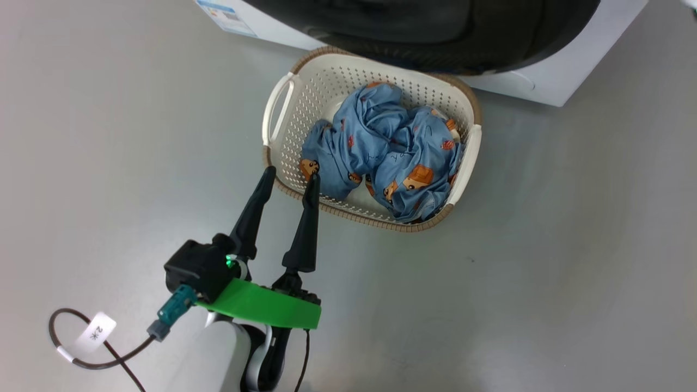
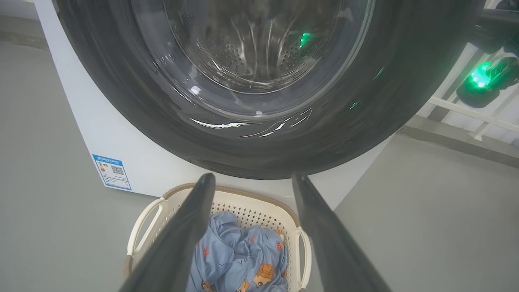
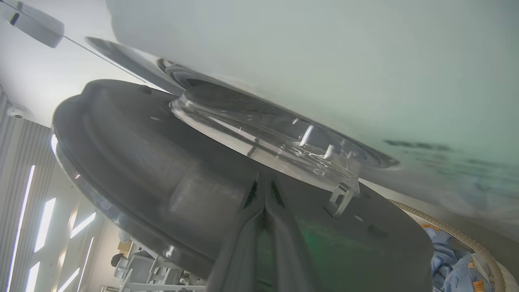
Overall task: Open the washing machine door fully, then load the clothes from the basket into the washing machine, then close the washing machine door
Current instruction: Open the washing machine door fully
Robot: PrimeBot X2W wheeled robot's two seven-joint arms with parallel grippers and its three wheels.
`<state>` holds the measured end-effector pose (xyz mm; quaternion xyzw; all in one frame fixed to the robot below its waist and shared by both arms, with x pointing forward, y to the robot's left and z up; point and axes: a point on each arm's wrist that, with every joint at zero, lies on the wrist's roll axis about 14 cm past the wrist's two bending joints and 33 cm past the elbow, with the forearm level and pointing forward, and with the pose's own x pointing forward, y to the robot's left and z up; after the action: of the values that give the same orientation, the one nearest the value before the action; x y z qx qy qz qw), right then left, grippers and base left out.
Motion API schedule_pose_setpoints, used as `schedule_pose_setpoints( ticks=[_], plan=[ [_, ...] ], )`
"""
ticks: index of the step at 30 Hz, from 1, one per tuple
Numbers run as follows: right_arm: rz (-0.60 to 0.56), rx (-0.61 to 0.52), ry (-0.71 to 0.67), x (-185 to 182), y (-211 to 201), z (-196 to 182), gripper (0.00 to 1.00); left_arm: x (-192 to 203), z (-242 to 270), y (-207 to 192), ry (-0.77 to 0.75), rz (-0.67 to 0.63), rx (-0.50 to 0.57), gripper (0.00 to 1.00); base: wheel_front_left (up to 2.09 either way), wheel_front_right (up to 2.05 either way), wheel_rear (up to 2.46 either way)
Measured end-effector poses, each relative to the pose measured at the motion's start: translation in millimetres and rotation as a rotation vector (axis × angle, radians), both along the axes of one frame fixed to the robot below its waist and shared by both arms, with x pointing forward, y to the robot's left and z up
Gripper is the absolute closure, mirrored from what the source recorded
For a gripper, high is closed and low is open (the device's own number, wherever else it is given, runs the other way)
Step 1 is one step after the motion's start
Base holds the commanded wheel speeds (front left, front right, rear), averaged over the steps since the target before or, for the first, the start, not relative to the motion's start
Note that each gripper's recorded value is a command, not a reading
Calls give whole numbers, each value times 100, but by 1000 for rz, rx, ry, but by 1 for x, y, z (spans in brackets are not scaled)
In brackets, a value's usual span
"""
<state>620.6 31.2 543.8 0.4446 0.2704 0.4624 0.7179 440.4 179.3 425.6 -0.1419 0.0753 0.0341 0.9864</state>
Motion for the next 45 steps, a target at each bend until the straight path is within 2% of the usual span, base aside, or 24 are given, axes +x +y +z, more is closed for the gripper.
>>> schedule_pose_setpoints(
  ticks=[10,21,31,45],
  plan=[
    [65,-21,9,-34,14,2,100,-6,12,-1,-29,0,-11,0,0,0,0],
    [141,-43,39,-83,34,4,100,-35,20,2,-35,9,-14,0,0,0,0],
    [265,-70,46,-139,61,9,100,-63,32,14,-61,53,-19,0,0,0,0],
    [436,-51,47,-205,104,20,100,-98,42,38,-82,136,-4,0,0,0,0]
  ],
)
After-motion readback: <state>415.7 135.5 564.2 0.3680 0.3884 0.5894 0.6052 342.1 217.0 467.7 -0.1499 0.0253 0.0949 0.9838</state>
